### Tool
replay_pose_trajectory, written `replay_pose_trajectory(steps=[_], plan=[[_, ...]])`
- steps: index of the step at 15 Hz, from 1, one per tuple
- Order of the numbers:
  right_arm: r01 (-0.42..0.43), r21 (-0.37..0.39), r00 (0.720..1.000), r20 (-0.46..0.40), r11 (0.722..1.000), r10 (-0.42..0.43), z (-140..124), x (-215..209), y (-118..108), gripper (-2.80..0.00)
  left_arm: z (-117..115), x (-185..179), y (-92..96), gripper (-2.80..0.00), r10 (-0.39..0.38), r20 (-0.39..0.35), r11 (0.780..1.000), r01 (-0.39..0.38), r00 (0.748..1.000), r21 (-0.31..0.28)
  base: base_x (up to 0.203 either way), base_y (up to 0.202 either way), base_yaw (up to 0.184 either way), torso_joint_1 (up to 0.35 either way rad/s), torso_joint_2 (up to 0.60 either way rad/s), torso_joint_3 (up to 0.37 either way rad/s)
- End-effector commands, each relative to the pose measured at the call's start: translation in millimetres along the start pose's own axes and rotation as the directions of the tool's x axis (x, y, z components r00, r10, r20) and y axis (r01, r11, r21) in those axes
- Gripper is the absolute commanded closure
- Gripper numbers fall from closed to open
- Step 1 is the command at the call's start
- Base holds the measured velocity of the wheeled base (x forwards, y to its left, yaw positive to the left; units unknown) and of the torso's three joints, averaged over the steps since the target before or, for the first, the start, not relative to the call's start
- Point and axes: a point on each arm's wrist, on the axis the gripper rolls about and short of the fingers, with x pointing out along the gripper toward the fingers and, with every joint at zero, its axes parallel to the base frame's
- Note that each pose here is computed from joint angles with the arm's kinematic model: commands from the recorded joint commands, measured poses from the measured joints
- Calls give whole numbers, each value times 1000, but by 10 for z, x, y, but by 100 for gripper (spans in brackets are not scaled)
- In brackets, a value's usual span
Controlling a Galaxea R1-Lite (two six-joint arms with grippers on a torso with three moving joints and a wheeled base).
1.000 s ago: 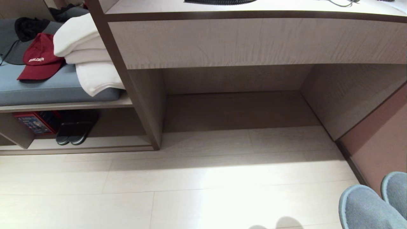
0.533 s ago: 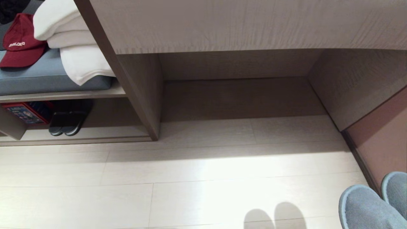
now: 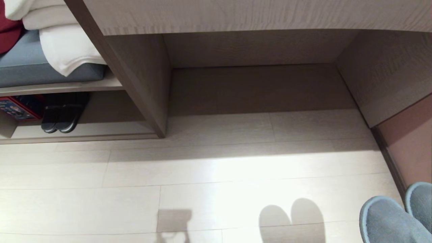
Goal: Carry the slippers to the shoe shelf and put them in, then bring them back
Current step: Place the slippers on the floor
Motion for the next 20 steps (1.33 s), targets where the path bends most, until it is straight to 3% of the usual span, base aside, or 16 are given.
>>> replay_pose_trajectory(steps=[1,20], plan=[[0,0,1000,-2,1000,0,0,1,0,0,0,1,0,0,2,-1,1000,-2,1000,0,0,0,0,1,9,-193],[0,1,1000,-2,1000,0,0,1,0,0,0,1,0,0,0,-1,1000,0,1000,0,0,0,0,4,3,-199]])
